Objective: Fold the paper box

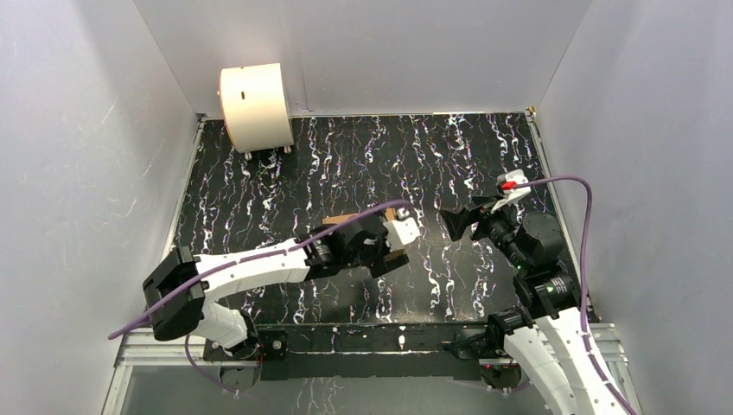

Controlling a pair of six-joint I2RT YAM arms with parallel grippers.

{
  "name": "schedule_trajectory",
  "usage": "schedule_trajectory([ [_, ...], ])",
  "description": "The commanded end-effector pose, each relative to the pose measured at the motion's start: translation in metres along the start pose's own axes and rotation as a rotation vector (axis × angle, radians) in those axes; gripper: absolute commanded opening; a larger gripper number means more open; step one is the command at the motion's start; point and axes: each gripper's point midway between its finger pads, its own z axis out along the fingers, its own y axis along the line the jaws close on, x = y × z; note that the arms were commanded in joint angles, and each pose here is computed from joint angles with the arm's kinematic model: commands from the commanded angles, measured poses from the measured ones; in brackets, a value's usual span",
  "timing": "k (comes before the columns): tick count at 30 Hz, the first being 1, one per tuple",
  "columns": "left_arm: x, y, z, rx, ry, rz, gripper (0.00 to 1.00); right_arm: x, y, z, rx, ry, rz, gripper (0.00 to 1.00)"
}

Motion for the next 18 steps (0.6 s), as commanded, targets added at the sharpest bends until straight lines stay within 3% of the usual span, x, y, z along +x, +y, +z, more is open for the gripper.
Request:
schedule_trajectory([
  [1, -0.047, 0.039, -0.021, -0.039, -0.185, -0.318, 0.95, -0.017, -0.005, -0.006, 0.036, -0.067, -0.024, 0.99],
  [7, -0.027, 0.129, -0.047, -0.240, -0.231, -0.686, 0.96, -0.018, -0.020, -0.015, 0.139, -0.080, 0.007, 0.99],
  [13, 0.016, 0.179, -0.102, -0.455, -0.273, -0.926, 0.98, -0.019, -0.037, -0.023, 0.245, -0.083, 0.010, 0.99],
  [18, 0.072, 0.196, -0.153, -0.631, -0.271, -1.106, 0.98, -0.030, -0.050, -0.039, 0.337, -0.081, -0.021, 0.99],
])
